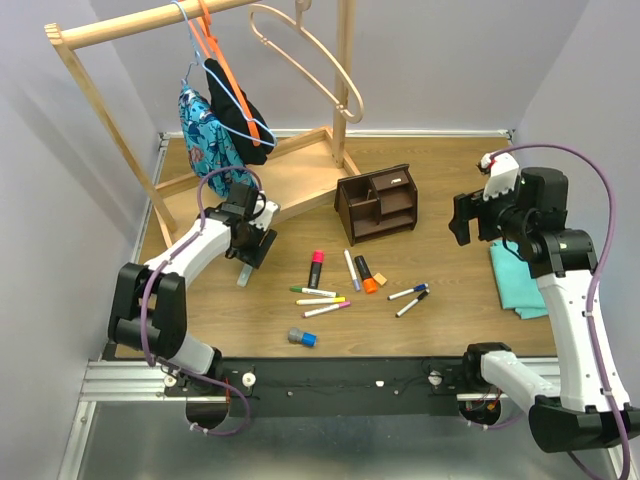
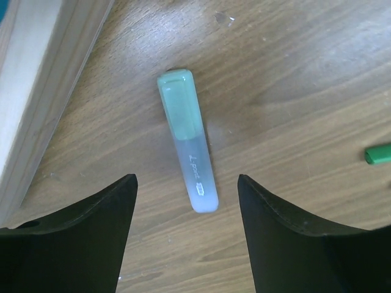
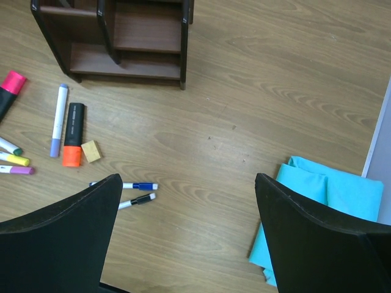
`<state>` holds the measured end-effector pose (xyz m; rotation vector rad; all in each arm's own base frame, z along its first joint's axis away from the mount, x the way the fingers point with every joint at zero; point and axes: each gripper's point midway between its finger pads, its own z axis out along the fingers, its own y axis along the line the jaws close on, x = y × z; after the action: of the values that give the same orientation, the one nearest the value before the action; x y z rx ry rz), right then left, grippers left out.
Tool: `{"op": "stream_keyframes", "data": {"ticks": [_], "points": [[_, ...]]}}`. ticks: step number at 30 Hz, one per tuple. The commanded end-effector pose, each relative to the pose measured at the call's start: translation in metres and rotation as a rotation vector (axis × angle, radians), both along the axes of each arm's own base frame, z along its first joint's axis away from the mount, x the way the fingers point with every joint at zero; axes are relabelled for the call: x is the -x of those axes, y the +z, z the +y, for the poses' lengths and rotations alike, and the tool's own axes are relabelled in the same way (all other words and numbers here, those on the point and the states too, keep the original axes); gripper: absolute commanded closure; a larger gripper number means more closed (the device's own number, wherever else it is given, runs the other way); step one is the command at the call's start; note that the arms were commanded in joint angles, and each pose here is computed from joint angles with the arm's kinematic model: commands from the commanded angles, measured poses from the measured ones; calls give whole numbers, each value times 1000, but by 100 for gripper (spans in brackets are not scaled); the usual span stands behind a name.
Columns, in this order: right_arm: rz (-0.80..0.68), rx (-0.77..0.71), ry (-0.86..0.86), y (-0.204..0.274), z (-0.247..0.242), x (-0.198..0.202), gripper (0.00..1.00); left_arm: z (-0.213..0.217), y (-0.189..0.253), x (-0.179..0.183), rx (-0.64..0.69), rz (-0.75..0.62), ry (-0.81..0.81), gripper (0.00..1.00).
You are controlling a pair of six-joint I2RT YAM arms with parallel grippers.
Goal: Sort the stationery into containers
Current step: Pick up the stationery from the center of the board.
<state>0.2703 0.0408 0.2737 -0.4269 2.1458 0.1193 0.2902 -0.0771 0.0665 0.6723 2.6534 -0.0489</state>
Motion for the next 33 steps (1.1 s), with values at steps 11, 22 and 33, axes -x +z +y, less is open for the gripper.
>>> {"op": "stream_keyframes", "data": {"ticks": [11, 22, 33], "points": [[-25, -76, -35, 4, 5, 3, 5, 0, -22, -41, -99, -29, 76, 39], [-12, -70, -46, -2, 3, 1, 5, -8, -48, -44, -108, 31, 56, 57], [-1, -72, -51, -9, 3, 4, 7, -33, -46, -28, -15, 98, -36, 99]]}}
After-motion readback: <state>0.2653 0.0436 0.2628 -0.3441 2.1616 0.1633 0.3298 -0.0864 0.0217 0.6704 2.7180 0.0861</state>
